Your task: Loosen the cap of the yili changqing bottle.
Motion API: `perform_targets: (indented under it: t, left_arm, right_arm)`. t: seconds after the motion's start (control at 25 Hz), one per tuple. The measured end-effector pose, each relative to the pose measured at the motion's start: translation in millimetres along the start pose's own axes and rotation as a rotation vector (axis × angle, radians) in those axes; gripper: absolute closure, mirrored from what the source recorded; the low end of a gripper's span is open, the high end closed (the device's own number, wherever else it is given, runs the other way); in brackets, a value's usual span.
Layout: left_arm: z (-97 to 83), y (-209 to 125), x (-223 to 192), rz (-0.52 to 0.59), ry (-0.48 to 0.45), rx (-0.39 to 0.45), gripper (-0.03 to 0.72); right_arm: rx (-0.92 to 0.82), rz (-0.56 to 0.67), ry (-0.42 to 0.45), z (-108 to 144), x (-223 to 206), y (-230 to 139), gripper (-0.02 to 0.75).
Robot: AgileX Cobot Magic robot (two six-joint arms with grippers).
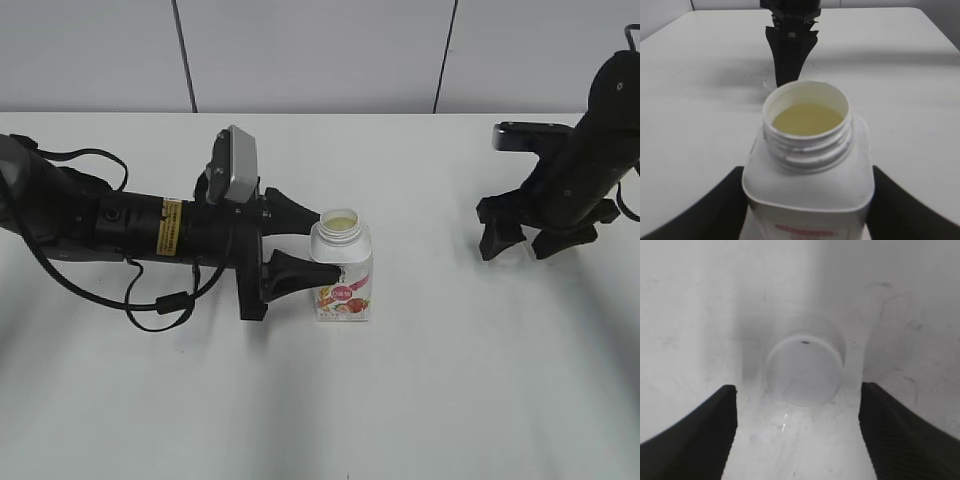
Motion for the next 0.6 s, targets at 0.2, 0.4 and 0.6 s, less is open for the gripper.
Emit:
perform_targets:
  t: [0.2,0.4,0.6]
  left_arm:
    - [-2.9,1.6,0.0,-0.016,-0.029,0.005,0.131]
    - [-6.7,-3.5,5.2,0.016,-0.086,0.008,0.069]
    - [-2.5,-6.2,28.2,0.076,-0.119,-0.001,0.082]
  right_arm:
    - [0.009,-0.026,0.012,3.7,20.0,1.8,0.155]
    - [0.021,-0.070,0.020,8.5,46.5,3.5,0.156]
    - [0.025,-0.101,0.036,13.6,70.6,2.5,0.158]
Point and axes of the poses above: a point on each arm's last joint axis where the gripper is mounted, x pointing back along that axis away from the gripper, z along the wrist's bending axis when the last joint is at zero, y = z × x, the point moved 1 cm from there along -x, pointing out along that axis toward the gripper
